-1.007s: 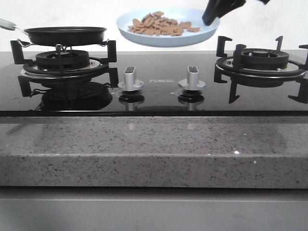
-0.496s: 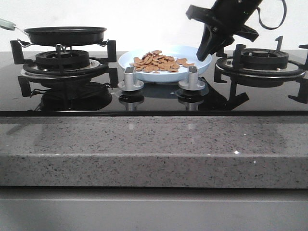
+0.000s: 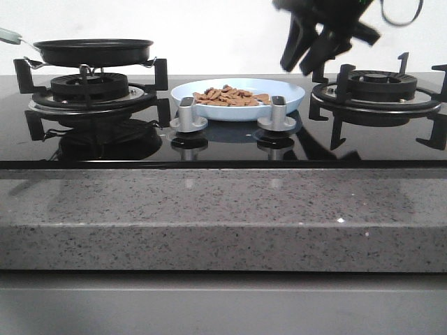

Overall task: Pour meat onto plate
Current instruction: 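Release the pan handle and withdraw the left gripper, then lower the plate of meat between the knobs and open the right gripper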

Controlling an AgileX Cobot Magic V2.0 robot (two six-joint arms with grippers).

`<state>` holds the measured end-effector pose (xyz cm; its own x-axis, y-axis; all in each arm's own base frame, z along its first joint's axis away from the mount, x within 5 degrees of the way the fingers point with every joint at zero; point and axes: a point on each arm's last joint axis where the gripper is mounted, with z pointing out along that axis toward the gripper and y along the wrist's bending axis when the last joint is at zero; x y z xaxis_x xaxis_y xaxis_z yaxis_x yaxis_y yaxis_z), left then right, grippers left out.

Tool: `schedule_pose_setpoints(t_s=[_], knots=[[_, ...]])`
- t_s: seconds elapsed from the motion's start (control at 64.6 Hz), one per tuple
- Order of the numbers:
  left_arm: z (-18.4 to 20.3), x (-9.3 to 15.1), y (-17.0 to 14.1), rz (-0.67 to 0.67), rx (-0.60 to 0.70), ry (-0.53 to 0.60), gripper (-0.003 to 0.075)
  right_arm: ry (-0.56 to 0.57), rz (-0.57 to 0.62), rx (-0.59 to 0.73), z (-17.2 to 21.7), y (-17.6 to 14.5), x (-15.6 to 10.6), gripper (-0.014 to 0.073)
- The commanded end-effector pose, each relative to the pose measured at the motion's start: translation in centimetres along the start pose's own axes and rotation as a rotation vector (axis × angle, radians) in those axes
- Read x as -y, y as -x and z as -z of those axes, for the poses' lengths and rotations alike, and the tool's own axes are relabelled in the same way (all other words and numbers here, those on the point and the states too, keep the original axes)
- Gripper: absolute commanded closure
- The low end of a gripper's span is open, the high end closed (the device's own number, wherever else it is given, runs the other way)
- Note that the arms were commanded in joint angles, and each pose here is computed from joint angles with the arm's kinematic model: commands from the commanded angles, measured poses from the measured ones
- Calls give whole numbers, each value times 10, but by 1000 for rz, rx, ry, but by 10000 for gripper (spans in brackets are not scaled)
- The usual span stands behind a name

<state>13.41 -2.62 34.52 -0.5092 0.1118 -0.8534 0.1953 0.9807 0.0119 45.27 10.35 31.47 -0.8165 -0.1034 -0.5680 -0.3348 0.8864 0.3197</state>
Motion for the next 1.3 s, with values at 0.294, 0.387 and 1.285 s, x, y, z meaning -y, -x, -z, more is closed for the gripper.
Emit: schedule_pose_setpoints(t_s=[0.294, 0.387, 1.285], knots=[[6, 1, 14, 1, 108, -6, 174, -82, 124, 223, 138, -60, -58, 280], [6, 1, 14, -5, 108, -6, 174, -102, 130, 223, 154, -92, -61, 280], [6, 1, 14, 1, 108, -6, 317, -97, 156, 338, 213, -285, -72, 390]])
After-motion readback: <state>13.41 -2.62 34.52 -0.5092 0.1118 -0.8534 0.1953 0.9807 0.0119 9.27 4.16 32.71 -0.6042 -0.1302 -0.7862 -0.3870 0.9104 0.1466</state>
